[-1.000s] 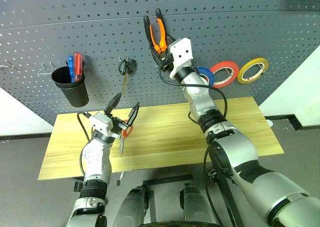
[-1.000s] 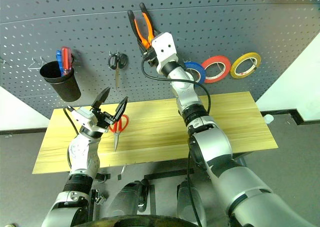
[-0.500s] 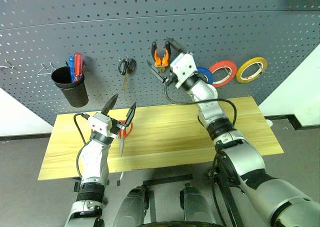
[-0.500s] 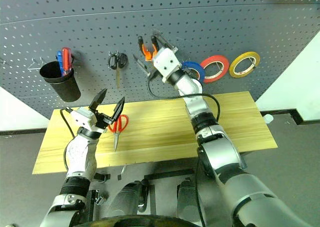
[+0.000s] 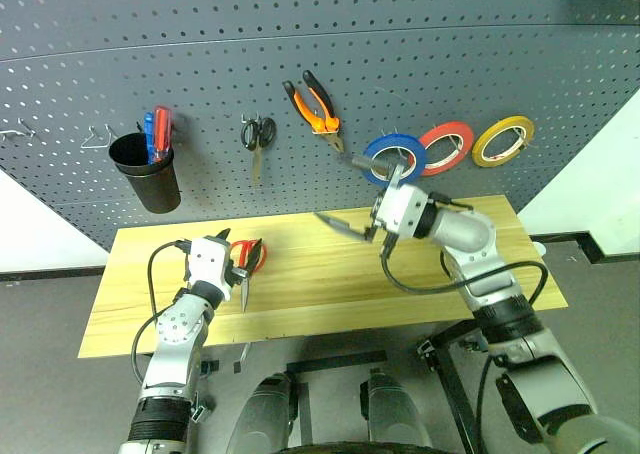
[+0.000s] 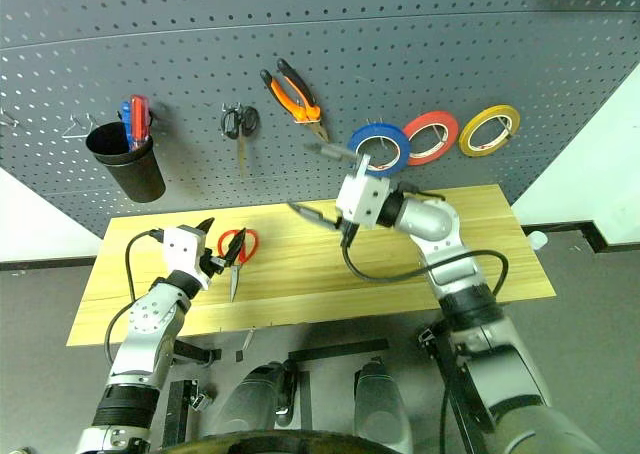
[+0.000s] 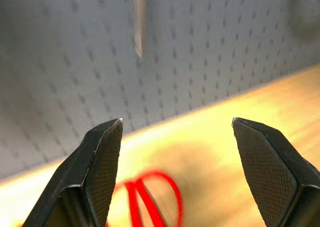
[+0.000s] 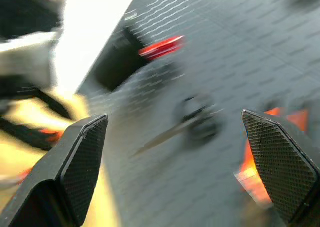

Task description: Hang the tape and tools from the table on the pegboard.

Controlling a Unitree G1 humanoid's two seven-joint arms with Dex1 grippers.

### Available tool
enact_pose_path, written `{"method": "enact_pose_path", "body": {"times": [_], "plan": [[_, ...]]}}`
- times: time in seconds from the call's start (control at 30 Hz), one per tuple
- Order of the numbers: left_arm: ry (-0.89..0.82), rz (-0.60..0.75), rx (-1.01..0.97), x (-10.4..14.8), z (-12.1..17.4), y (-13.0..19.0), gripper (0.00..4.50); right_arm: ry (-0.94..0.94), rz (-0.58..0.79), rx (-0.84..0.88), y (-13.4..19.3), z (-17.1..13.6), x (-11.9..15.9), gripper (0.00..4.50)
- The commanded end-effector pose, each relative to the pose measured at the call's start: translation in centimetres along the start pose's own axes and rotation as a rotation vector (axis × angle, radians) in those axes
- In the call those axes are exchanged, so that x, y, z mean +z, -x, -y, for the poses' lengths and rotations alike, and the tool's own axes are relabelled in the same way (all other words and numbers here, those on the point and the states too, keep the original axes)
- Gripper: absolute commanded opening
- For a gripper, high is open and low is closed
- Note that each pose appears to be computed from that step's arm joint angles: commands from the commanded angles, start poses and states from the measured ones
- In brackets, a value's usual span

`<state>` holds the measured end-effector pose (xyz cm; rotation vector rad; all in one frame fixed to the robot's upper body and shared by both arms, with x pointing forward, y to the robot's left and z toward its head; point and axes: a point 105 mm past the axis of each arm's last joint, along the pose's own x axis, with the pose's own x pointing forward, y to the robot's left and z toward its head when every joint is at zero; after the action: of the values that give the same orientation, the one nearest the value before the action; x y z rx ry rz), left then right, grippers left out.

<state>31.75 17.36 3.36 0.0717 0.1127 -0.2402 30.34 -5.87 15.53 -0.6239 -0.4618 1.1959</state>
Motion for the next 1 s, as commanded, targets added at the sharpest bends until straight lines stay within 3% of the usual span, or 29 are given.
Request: {"method": "enact_pose_path", "body": {"times": [0.03, 0.17, 0.3, 0.43, 0.7, 1.0], "plan": [[0.051, -0.163, 0.090, -1.6, -0.5, -0.5, 3.65, -0.006, -0.007, 0.128, 0.4, -2.4, 0.4, 4.47], [0.077, -0.344, 0.151, -3.3, 0.0, -1.2, 3.65, -0.011, -0.079, 0.230, 1.4, -5.0, -1.2, 4.47], [0.096, -0.449, 0.209, -3.6, 0.5, -1.8, 4.47, -0.011, -0.137, 0.265, 2.2, -6.1, -2.6, 4.50], [0.091, -0.601, 0.275, -4.5, 0.3, -1.7, 4.47, -0.020, -0.180, 0.277, 3.0, -6.5, -3.6, 4.50], [0.159, -0.743, 0.345, -4.9, -0.6, -1.7, 4.47, -0.053, -0.257, 0.329, 4.5, -8.0, -5.4, 4.50], [0.206, -0.802, 0.354, -5.6, -1.2, -2.5, 4.47, -0.090, -0.325, 0.347, 6.2, -8.5, -6.7, 4.50]]}}
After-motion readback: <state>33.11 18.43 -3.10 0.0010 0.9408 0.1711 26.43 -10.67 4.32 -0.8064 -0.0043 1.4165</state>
